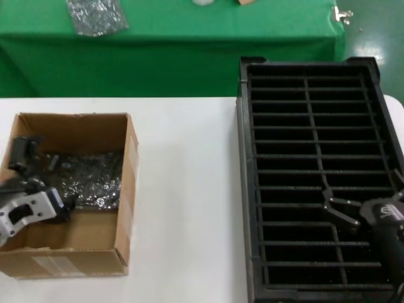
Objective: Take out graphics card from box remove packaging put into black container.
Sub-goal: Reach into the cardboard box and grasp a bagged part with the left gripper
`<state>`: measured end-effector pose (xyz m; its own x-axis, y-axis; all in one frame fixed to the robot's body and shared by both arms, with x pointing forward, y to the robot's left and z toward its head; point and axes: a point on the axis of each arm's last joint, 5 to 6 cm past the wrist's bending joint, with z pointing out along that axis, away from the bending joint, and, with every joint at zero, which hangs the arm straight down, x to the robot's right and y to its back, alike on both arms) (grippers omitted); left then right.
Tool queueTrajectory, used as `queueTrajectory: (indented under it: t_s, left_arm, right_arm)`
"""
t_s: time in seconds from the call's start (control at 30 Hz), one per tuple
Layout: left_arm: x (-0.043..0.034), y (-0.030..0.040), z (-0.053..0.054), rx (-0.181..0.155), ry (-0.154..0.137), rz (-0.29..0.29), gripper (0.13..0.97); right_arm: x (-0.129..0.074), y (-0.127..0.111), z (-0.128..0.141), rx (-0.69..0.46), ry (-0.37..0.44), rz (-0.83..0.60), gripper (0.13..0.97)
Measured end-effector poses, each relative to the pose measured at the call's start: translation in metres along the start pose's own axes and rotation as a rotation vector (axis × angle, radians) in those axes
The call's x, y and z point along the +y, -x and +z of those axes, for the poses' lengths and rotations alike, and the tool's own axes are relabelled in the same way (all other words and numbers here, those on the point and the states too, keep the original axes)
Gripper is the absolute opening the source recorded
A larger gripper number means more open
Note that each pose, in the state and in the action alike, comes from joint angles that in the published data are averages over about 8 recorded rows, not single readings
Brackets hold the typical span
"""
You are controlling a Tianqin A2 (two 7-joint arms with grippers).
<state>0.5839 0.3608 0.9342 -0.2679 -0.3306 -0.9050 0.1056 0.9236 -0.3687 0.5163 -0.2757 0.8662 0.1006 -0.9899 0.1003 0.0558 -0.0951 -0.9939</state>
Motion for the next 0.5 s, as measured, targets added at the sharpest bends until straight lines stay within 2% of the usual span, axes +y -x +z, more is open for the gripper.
queueTrajectory:
  t_s: [0.13,0.33,0.43,0.5]
  left_arm:
    - [0.0027,0.0077,0.023,0.112,0.024,0.134,0.966]
    - [0.0045,0.0058,0.052,0.27,0.045,0.264,0.966]
    - [0.0042,0.0035,0.063,0.323,0.058,0.314,0.966]
    - [0.0038,0.0018,0.07,0.339,0.066,0.342,0.966]
  right_arm:
    - [0.0,0.0,0.0,0.0,0.0,0.0,0.966]
    - [0.0,0.0,0.0,0.0,0.0,0.0,0.966]
    - [0.0,0.0,0.0,0.0,0.0,0.0,0.966]
    - [0.0,0.0,0.0,0.0,0.0,0.0,0.966]
